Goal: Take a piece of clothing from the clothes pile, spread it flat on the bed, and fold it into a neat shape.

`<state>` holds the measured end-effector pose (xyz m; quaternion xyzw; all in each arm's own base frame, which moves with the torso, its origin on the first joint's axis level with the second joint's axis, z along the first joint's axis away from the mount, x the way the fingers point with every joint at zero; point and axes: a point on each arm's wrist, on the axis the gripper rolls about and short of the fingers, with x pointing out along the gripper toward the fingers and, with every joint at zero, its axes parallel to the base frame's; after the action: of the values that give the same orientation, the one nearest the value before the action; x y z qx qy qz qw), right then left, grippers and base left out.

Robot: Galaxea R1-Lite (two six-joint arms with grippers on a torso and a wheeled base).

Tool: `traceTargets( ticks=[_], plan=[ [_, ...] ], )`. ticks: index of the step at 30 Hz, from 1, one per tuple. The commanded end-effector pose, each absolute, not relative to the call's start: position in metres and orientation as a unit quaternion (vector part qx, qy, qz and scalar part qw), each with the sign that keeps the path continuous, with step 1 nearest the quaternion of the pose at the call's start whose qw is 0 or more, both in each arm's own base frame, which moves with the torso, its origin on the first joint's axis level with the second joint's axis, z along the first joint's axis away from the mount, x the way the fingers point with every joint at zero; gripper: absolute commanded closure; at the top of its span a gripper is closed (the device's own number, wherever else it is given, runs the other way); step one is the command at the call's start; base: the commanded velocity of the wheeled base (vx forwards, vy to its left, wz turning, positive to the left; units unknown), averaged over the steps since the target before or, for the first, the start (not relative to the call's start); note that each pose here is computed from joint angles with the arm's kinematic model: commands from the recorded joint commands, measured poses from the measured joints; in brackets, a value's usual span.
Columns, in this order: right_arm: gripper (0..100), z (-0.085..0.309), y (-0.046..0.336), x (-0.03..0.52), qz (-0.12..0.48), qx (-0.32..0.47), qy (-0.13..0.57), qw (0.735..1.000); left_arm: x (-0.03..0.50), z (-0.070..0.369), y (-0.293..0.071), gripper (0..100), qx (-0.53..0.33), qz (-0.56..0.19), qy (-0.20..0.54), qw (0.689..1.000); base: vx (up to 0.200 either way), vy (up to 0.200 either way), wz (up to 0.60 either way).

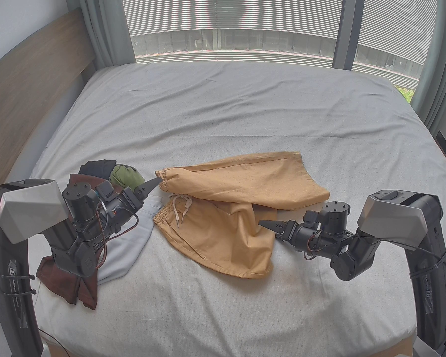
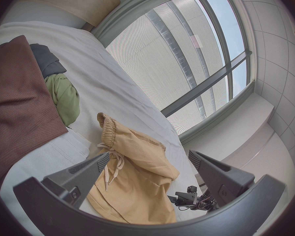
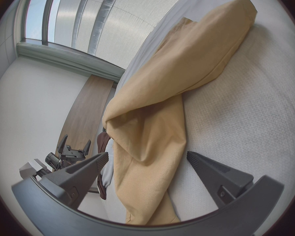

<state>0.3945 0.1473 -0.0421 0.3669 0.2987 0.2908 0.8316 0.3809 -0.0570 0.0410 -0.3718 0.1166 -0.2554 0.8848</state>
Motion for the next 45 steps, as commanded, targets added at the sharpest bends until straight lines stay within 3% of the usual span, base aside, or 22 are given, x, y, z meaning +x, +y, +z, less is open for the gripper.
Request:
traceTargets(
  ticks=[1,4,5,18,45],
  plan=[
    [0,-0.046,0.151,0.394,0.289,0.377,0.306,0.825,0.382,0.040,-0.057,0,-0.372,-0.254,0.117,0.885,0.000,0.000,0.00],
    [0,-0.047,0.155,0.393,0.291,0.381,0.310,0.821,0.382,0.039,-0.057,0,-0.372,-0.254,0.118,0.885,0.000,0.000,0.00],
    [100,-0.047,0.155,0.393,0.290,0.381,0.311,0.821,0.382,0.039,-0.057,0,-0.372,-0.254,0.118,0.885,0.000,0.000,0.00],
    [100,-0.050,0.161,0.384,0.255,0.383,0.307,0.833,0.382,0.037,-0.057,0,-0.373,-0.254,0.119,0.885,0.000,0.000,0.00],
    [100,-0.004,0.151,0.336,0.282,0.369,0.279,0.841,0.381,0.038,-0.057,0,-0.373,-0.254,0.119,0.884,0.000,0.000,0.00]
  ],
)
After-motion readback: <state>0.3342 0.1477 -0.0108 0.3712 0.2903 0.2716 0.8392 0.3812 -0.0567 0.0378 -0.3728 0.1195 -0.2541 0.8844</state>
